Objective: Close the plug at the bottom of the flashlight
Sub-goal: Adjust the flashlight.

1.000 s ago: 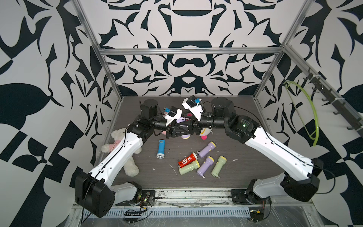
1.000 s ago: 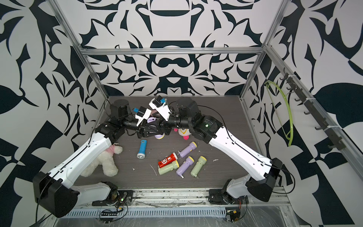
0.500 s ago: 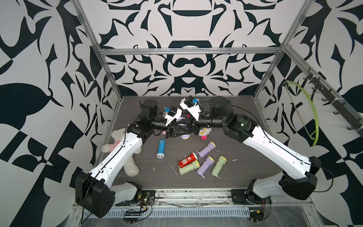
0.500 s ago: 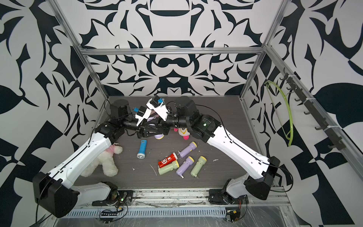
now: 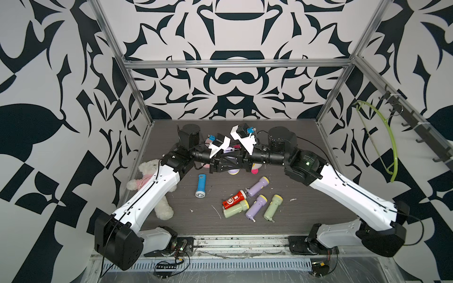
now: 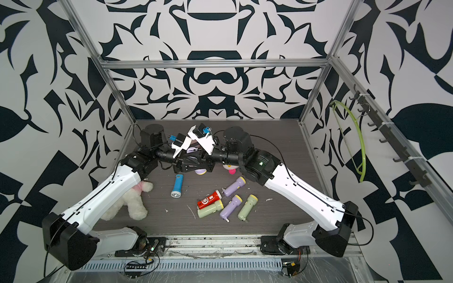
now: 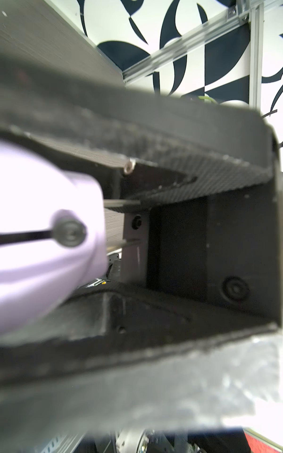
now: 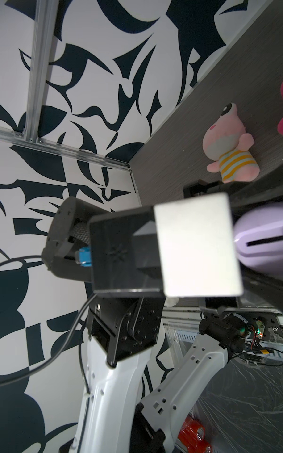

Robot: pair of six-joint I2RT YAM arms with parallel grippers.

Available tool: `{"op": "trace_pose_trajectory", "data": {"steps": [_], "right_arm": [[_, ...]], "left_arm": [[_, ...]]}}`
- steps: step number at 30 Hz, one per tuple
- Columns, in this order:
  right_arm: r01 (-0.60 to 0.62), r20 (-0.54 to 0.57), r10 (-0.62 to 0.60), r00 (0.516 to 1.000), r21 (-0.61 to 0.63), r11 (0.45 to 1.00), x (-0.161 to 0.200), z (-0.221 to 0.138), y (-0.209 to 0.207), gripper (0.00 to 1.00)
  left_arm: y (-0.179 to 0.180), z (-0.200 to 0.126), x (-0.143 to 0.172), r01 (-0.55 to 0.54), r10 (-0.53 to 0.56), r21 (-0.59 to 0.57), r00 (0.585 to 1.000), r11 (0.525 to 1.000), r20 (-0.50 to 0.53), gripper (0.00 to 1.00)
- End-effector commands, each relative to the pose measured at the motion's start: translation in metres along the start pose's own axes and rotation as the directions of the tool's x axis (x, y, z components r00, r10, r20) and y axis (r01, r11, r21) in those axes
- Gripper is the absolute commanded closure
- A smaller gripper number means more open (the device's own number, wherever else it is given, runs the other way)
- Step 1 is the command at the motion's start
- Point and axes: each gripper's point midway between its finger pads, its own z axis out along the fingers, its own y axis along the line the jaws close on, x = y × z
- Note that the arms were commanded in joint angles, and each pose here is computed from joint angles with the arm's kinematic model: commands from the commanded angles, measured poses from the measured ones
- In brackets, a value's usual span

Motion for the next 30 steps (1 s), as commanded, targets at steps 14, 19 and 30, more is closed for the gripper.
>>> {"op": "trace_pose_trajectory", "data": {"steps": [14, 19, 30], "right_arm": [[-0.096, 0.223, 0.074, 0.972, 0.09, 0.991, -0.043, -0.053, -0.03, 1.0], [-0.123, 0.232, 0.107, 0.967, 0.054, 0.991, -0.044, -0.053, -0.031, 1.0], [-0.113, 0.24, 0.11, 0.964, -0.003, 0.994, -0.047, -0.043, -0.027, 1.0]], "left_arm": [[0.006, -0.005, -0.032, -0.022, 0.021, 0.018, 0.998, 1.0, 0.056, 0.53], [0.011, -0.004, -0.034, -0.035, 0.035, -0.006, 0.997, 0.999, 0.064, 0.46], [0.008, 0.01, -0.04, -0.02, 0.013, 0.093, 0.998, 0.995, 0.069, 0.49]]}}
